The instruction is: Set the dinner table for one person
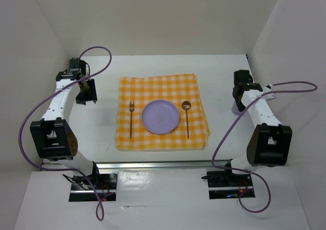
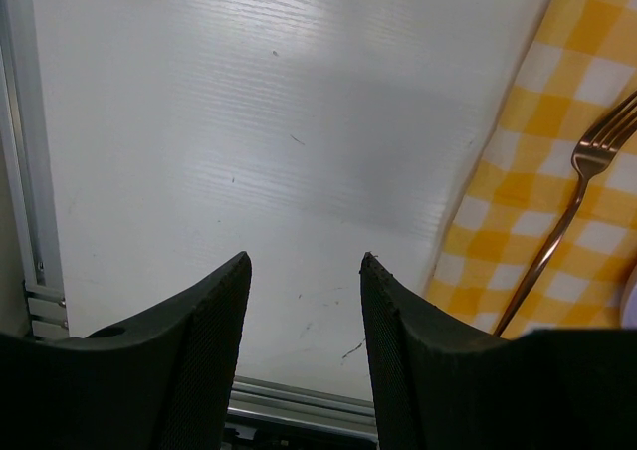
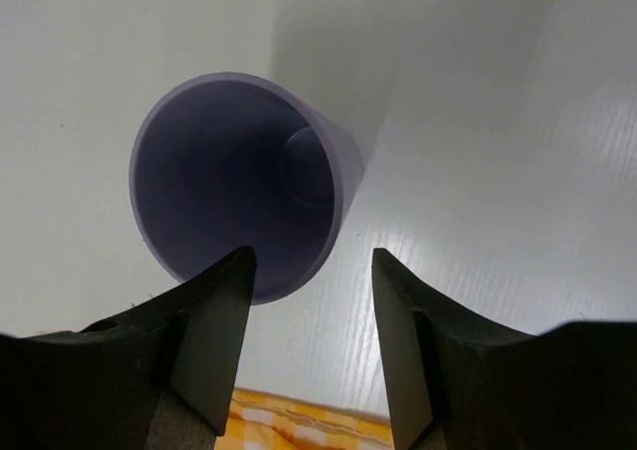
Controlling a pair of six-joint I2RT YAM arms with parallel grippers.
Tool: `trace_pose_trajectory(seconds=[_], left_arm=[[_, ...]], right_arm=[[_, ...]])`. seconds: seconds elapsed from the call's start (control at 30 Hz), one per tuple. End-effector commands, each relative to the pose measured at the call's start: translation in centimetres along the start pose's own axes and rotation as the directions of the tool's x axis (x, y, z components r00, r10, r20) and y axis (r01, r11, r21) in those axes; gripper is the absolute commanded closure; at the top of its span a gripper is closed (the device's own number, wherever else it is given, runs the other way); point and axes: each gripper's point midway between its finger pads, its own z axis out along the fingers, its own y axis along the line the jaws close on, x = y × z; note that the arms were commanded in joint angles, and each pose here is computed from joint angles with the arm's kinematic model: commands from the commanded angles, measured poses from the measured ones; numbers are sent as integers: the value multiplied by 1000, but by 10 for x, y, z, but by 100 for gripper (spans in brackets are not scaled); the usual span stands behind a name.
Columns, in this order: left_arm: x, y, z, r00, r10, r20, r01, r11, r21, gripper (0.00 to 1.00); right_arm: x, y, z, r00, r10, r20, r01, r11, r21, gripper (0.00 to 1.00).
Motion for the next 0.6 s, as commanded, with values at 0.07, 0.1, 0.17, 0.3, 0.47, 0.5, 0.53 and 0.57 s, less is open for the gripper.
trace_pose_trajectory(seconds=[0.07,0.1,0.17,0.3,0.47,0.5,0.53,0.57], left_arm=[[-9,1,-10,999,0,37,0,1000,12,44],[-9,1,-10,999,0,37,0,1000,12,44],[-9,1,-10,999,0,37,0,1000,12,44],[-9,1,-10,999,0,37,0,1000,12,44],[-9,-2,-10,999,9,34,-10,999,33,44],[-9,-2,-10,999,9,34,-10,999,33,44],[-9,-2,-10,999,9,34,-10,999,33,44],[-9,-2,-10,999,9,34,-10,999,33,44]], right_arm=[[-16,13,5,997,7,82,-4,999,-41,53],[-16,13,5,997,7,82,-4,999,-41,60],[-13,8,7,997,4,77,-1,1000,-27,71],[-10,1,8,997,5,74,-3,1000,-18,71],[-5,-2,11,998,8,63,-8,1000,-13,67],[-5,-2,11,998,8,63,-8,1000,-13,67],[-1,-3,14,999,1,52,0,1000,-6,67],[-1,-3,14,999,1,52,0,1000,-5,67]])
